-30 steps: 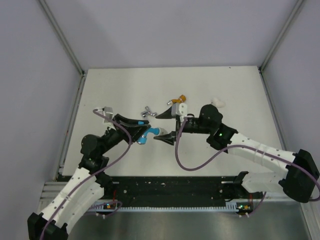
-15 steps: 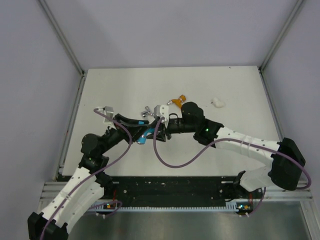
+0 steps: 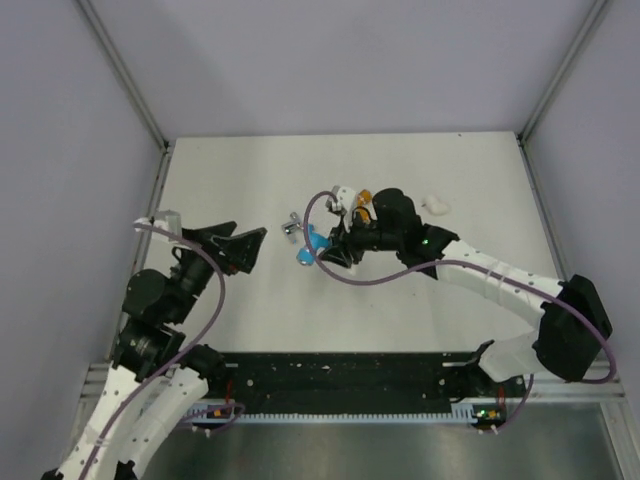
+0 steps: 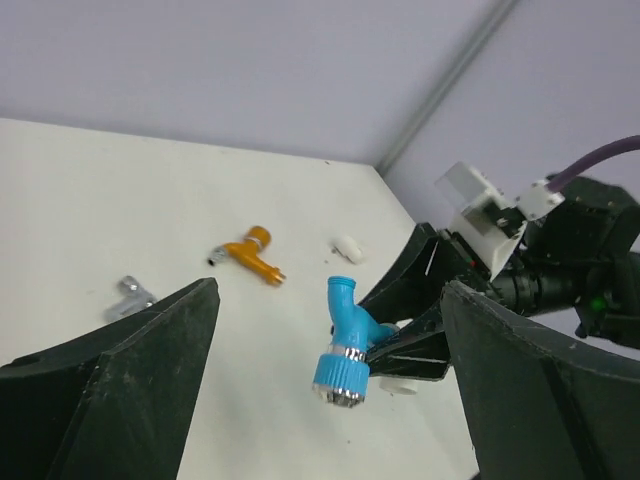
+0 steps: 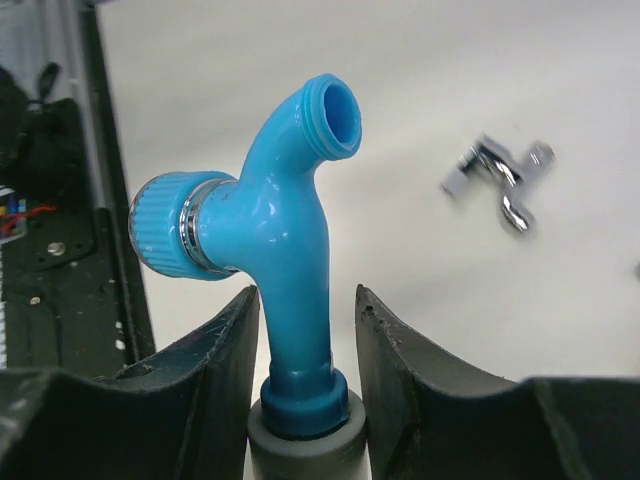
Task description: Install the water faucets
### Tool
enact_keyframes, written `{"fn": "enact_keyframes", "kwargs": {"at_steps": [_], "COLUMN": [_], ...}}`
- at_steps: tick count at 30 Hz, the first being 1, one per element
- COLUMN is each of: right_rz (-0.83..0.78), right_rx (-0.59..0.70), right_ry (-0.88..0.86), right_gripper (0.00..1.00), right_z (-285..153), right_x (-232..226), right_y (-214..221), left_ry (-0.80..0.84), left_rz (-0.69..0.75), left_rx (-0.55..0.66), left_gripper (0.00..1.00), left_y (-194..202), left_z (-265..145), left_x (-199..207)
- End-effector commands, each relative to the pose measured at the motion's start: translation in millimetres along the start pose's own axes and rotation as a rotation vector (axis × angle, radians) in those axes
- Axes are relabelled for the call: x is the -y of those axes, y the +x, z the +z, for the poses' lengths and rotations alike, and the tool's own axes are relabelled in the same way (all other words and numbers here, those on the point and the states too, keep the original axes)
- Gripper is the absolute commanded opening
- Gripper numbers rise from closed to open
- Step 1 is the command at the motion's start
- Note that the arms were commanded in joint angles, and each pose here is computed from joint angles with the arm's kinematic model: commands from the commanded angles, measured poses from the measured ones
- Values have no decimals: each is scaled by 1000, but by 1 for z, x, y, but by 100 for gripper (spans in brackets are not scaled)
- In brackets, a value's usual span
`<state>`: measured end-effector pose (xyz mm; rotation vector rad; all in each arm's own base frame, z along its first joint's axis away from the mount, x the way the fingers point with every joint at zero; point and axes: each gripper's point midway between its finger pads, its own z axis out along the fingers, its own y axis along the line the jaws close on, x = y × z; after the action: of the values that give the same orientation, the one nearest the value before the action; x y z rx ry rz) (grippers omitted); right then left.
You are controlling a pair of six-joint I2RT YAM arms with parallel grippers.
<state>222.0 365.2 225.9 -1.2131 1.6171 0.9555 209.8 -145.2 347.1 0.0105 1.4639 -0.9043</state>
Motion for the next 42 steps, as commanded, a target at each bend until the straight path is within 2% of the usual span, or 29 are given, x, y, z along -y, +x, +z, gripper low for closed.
{"fn": "enact_keyframes", "kwargs": {"at_steps": [1, 4, 7, 12, 15, 18, 21, 25, 30, 31, 32, 34, 38, 39, 40, 42], "right_rz": [273, 429, 555, 774, 863, 905, 1051, 1119, 1234, 1240, 1239, 1240, 1190, 1169, 1136, 1072], "right_rx": [-88, -79, -80, -88, -126, -206, -193, -249, -316, -325, -317, -288, -198, -175, -138, -59], "right_ry": [251, 433, 695, 1062, 1211, 1321, 1282, 1345, 1339, 1338, 1339, 1346, 1372, 1389, 1405, 1424], "right_gripper": [0, 0, 0, 0, 0, 0, 0, 0, 0, 4, 13, 43, 65, 74, 98, 99], "right_z": [-30, -67, -121, -216, -252, -276, -287, -297, -299, -299, -300, -300, -310, -315, -322, -332], "right_x": [59, 103, 143, 184, 199, 210, 212, 213, 210, 210, 211, 213, 210, 208, 206, 202], "right_y": [42, 59, 82, 139, 177, 214, 248, 286, 324, 325, 323, 319, 286, 275, 260, 231], "left_ry": [-324, -443, -513, -609, -567, -584, -632, -709, -767, -775, -777, -764, -782, -791, -799, -800], "left_rz": [157, 227, 280, 359, 355, 378, 376, 371, 363, 360, 359, 357, 338, 334, 329, 328], "left_rx": [-3, -93, -113, -40, 7, 8, 42, 92, 126, 140, 145, 147, 178, 201, 223, 267], "left_gripper": [99, 99, 99, 99, 99, 99, 99, 99, 99, 99, 99, 99, 99, 99, 99, 99], "left_y": [-27, -19, -8, -8, -8, -8, -10, -20, -28, -30, -31, -31, -38, -41, -44, -52], "left_z": [-32, -45, -60, -88, -86, -88, -94, -101, -108, -109, -109, -107, -115, -119, -123, -131], "left_x": [-45, -66, -86, -110, -106, -111, -119, -128, -134, -134, -135, -133, -132, -132, -132, -129]}}
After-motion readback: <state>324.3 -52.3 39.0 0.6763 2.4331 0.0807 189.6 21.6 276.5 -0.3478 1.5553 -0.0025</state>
